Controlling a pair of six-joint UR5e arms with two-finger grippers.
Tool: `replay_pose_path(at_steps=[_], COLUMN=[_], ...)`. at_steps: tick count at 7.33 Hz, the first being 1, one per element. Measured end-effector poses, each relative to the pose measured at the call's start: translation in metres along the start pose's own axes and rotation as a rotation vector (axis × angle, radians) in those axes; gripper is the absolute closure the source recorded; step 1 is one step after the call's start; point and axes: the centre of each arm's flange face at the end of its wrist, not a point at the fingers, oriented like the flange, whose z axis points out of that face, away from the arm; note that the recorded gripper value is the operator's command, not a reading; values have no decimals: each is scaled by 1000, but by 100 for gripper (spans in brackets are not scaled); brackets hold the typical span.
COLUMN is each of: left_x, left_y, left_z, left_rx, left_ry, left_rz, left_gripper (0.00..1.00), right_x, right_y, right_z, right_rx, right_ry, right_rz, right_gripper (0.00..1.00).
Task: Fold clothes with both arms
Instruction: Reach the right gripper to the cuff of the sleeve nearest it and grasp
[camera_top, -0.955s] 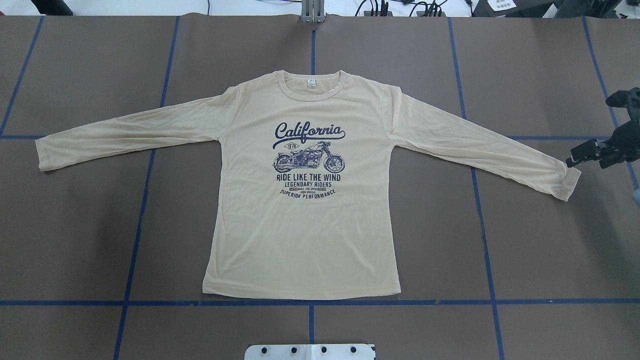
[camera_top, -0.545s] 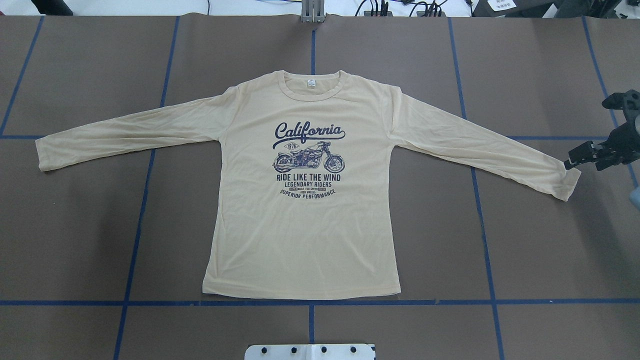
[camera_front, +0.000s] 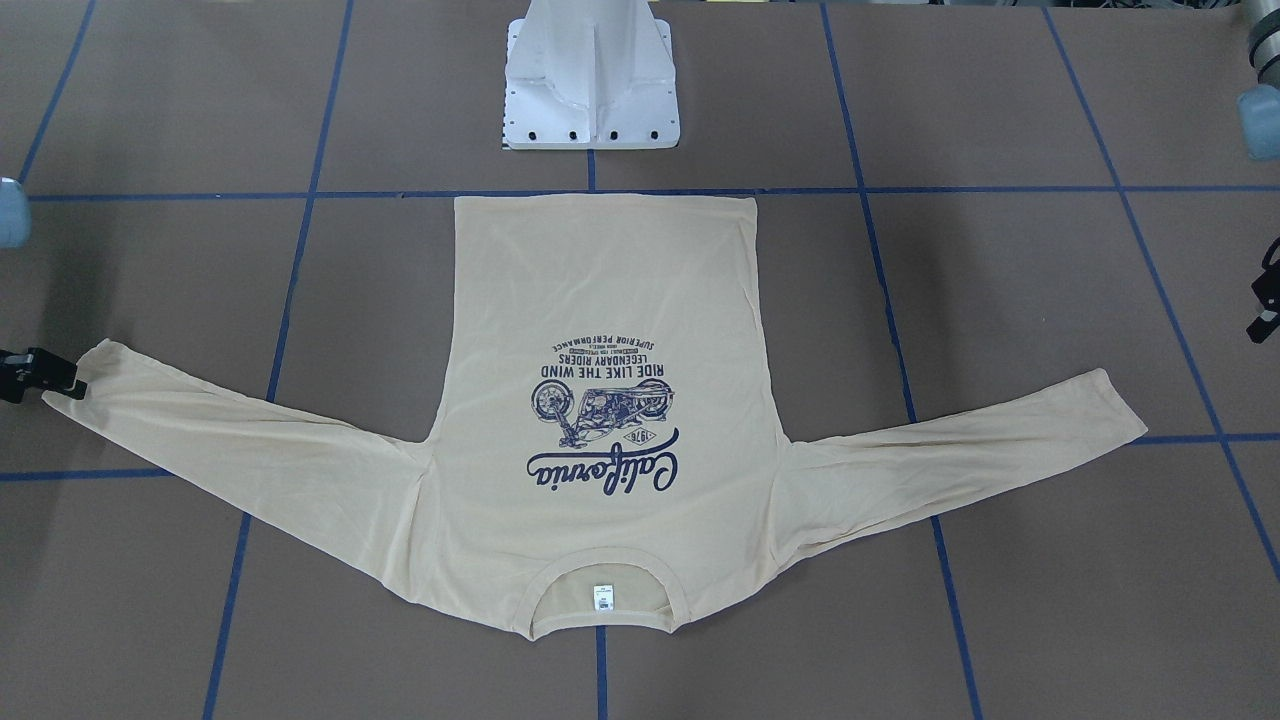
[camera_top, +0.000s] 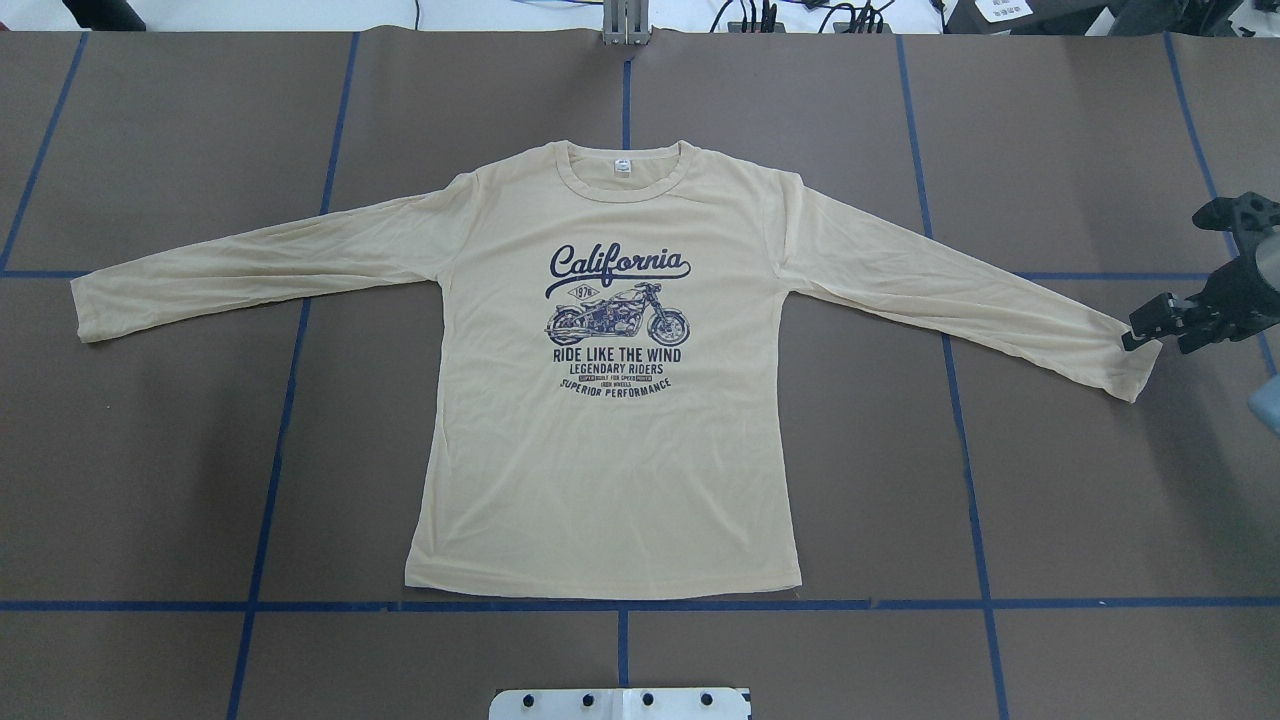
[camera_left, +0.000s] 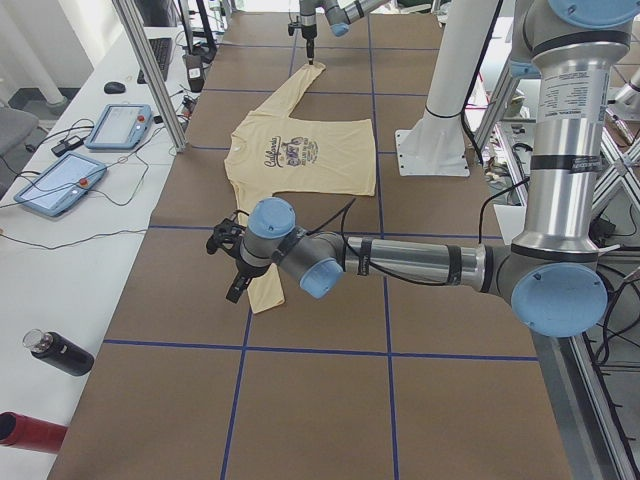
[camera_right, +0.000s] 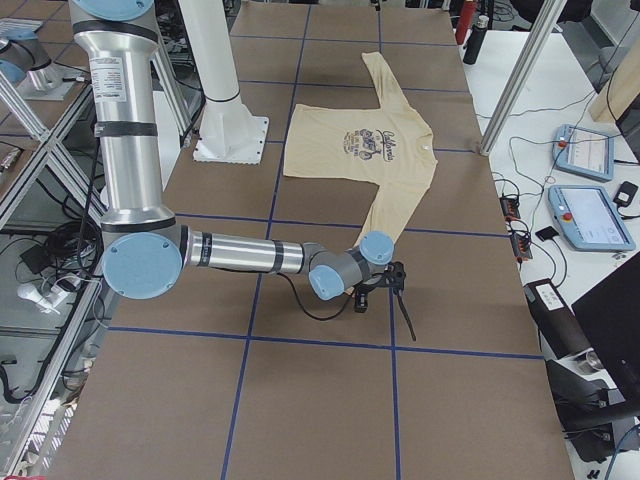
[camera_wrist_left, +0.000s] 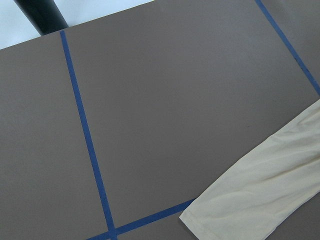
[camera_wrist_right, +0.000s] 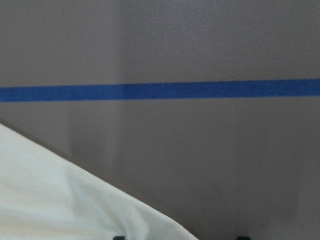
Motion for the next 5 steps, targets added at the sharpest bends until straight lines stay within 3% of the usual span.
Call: replay_pose_path(at_steps=[5], left_x=[1], left_y=[-1], left_z=[0], left_rx=[2], left_ry=[1], left_rz=[2], left_gripper=[0], right_x=[-17], right_y=[-9], right_z=[-11], right_rx=[16], right_ry=[-26], right_rz=[13], right_gripper=[100])
